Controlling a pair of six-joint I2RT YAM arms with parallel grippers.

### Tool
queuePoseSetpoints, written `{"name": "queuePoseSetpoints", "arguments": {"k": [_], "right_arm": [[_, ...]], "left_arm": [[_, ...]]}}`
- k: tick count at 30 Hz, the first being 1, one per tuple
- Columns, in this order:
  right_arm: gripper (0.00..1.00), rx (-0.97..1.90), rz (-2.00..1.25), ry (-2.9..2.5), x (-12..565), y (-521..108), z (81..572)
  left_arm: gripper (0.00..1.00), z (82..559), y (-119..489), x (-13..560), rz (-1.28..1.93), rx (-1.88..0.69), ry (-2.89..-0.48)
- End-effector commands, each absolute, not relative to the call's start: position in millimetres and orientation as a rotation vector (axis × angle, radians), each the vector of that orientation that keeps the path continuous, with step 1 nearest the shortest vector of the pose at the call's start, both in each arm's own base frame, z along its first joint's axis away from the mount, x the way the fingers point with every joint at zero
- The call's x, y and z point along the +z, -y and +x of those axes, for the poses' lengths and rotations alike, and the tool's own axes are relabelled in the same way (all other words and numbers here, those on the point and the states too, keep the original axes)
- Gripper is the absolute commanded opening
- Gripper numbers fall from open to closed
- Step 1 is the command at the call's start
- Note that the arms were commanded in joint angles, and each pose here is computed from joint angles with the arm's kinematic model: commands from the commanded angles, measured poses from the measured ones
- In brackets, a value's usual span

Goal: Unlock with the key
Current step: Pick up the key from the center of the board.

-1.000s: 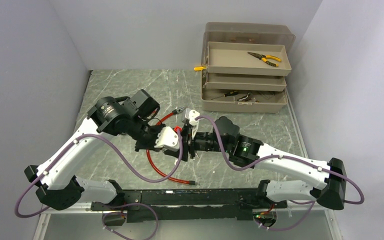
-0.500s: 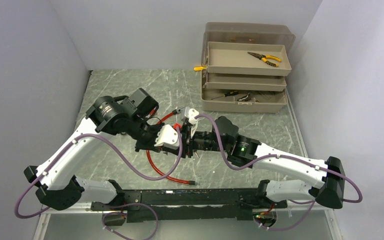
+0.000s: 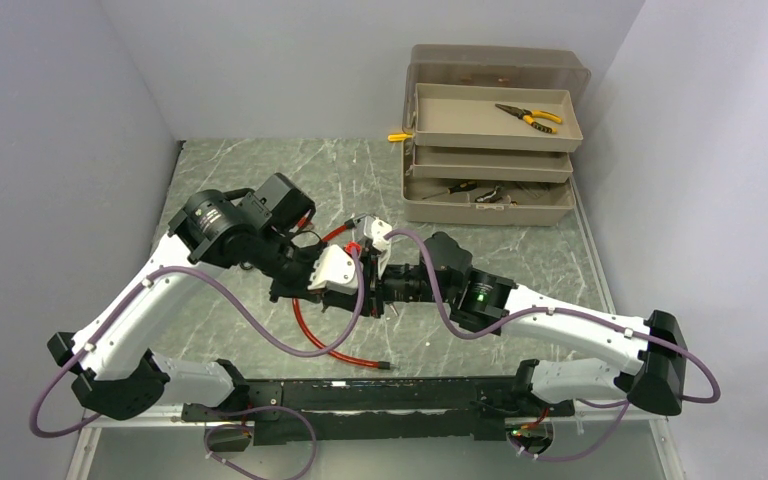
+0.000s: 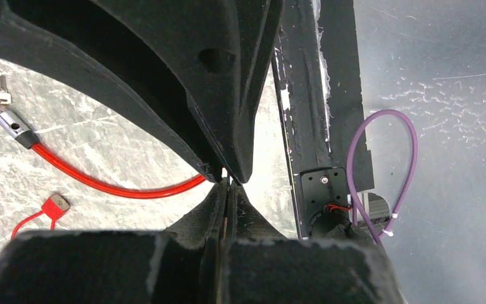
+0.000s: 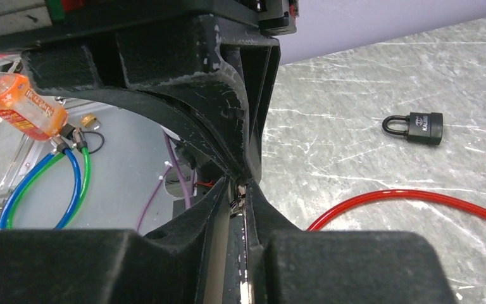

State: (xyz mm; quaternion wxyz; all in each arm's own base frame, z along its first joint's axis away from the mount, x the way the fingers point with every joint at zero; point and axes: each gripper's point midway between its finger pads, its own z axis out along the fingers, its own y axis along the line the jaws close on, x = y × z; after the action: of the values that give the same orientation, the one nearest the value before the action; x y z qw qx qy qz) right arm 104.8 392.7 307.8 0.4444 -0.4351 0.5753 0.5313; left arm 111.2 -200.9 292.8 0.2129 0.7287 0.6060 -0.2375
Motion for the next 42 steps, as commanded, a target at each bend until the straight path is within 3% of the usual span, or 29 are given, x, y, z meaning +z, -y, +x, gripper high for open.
{"name": "queuePoseSetpoints", "arguments": {"k": [1, 3, 11, 13, 15, 21, 23, 25, 26, 27, 28, 29, 35, 38, 42], "right_arm": [[0.12, 1.339, -1.077, -1.367, 324.4, -393.9, 101.7], [0.01, 1.329, -1.055, -1.369, 325.7, -393.2, 104.8], [0.00, 1.326, -1.012, -1.378, 326.0, -388.6, 107.1], [0.00, 1.323, -1.016, -1.400, 321.9, -387.6, 107.2], [0.00, 1.320, -1.008, -1.416, 318.3, -385.7, 107.4], [0.00, 1.316, -0.926, -1.408, 322.7, -372.0, 112.4], [0.00, 1.322, -0.904, -1.396, 326.7, -368.1, 113.6], [0.00, 1.329, -0.880, -1.388, 329.6, -363.5, 115.2], [0.00, 1.331, -0.865, -1.381, 331.6, -361.0, 116.9], [0.00, 1.332, -0.856, -1.381, 331.4, -359.0, 118.0], [0.00, 1.336, -0.845, -1.376, 333.7, -356.9, 118.9], [0.00, 1.337, -0.840, -1.376, 333.4, -355.2, 120.0], [0.00, 1.352, -0.773, -1.390, 332.5, -340.1, 131.5], [0.00, 1.345, -0.742, -1.410, 328.5, -331.0, 141.5], [0.00, 1.318, -0.715, -1.431, 326.5, -320.9, 153.1]], "left_arm": [[0.00, 107.6, 204.0, 304.7, 1.997, -0.701, -1.655], [0.00, 105.8, 205.4, 305.5, 1.994, -0.718, -1.655], [0.00, 110.7, 206.4, 313.2, 1.961, -0.697, -1.664], [0.07, 112.5, 206.8, 318.2, 1.940, -0.695, -1.663], [0.21, 114.9, 206.6, 322.1, 1.914, -0.693, -1.675], [0.28, 126.4, 202.6, 334.0, 1.797, -0.712, -1.703], [0.40, 130.2, 200.9, 338.8, 1.748, -0.729, -1.710], [0.43, 134.3, 199.0, 343.8, 1.702, -0.738, -1.693], [0.52, 135.8, 198.6, 344.7, 1.680, -0.746, -1.684], [0.68, 137.4, 197.9, 345.2, 1.658, -0.749, -1.676], [0.92, 138.2, 197.9, 344.4, 1.644, -0.750, -1.665], [0.98, 140.6, 197.2, 342.5, 1.625, -0.741, -1.660], [0.99, 183.2, 181.6, 329.2, 1.487, -0.542, -1.629], [0.99, 229.6, 154.6, 298.3, 1.402, -0.394, -1.757], [0.99, 278.9, 129.2, 251.1, 1.426, -0.388, -1.863]]}}
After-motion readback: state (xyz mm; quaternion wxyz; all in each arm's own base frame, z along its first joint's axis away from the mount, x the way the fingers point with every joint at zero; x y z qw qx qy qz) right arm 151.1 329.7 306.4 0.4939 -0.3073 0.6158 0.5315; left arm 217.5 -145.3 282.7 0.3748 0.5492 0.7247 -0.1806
